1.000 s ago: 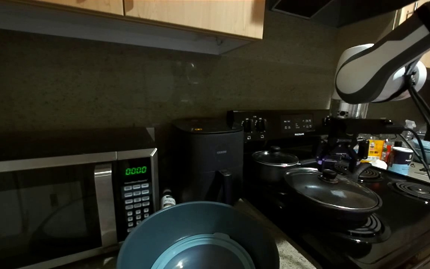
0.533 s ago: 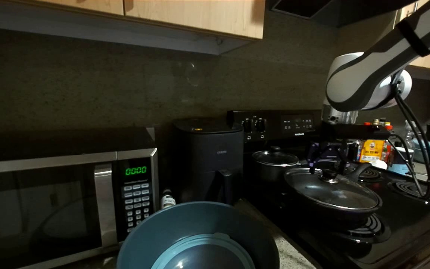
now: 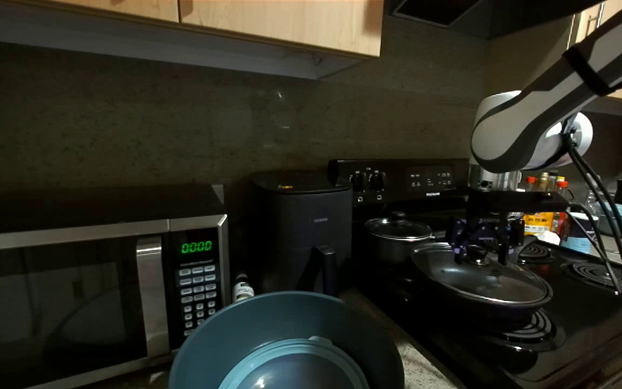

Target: Remove the glass lid from the pan and put it in the blue bowl on the left

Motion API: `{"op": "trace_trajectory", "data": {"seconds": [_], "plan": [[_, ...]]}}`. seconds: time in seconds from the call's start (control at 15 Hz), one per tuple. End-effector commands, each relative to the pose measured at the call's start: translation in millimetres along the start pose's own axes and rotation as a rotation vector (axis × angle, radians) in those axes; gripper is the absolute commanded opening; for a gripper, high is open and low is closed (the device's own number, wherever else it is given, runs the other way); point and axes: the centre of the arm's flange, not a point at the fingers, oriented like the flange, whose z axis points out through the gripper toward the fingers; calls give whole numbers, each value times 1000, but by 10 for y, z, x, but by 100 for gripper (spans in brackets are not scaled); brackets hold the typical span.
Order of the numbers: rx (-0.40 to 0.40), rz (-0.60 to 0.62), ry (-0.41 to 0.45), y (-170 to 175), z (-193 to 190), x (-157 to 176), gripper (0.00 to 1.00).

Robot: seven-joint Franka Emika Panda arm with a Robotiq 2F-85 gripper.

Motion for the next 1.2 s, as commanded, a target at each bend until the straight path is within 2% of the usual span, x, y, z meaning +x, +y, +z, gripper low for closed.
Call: {"op": "trace_trajectory", "data": {"seconds": [0.0,0.2,0.27,0.33,0.4,0.53,0.6,0.73,1.13], "plan": [[23,-2,-38,29,61,90,74],[41,8,-35,22,16,114,53],[32,9,-31,45,-25,107,89],[22,23,-13,11,-40,73,69],[22,24,-12,18,-49,82,70],[22,26,-13,25,-50,86,82],[22,26,-13,25,-46,86,100],[20,25,-12,35,-35,121,98],[3,33,-2,40,-26,248,100]]}}
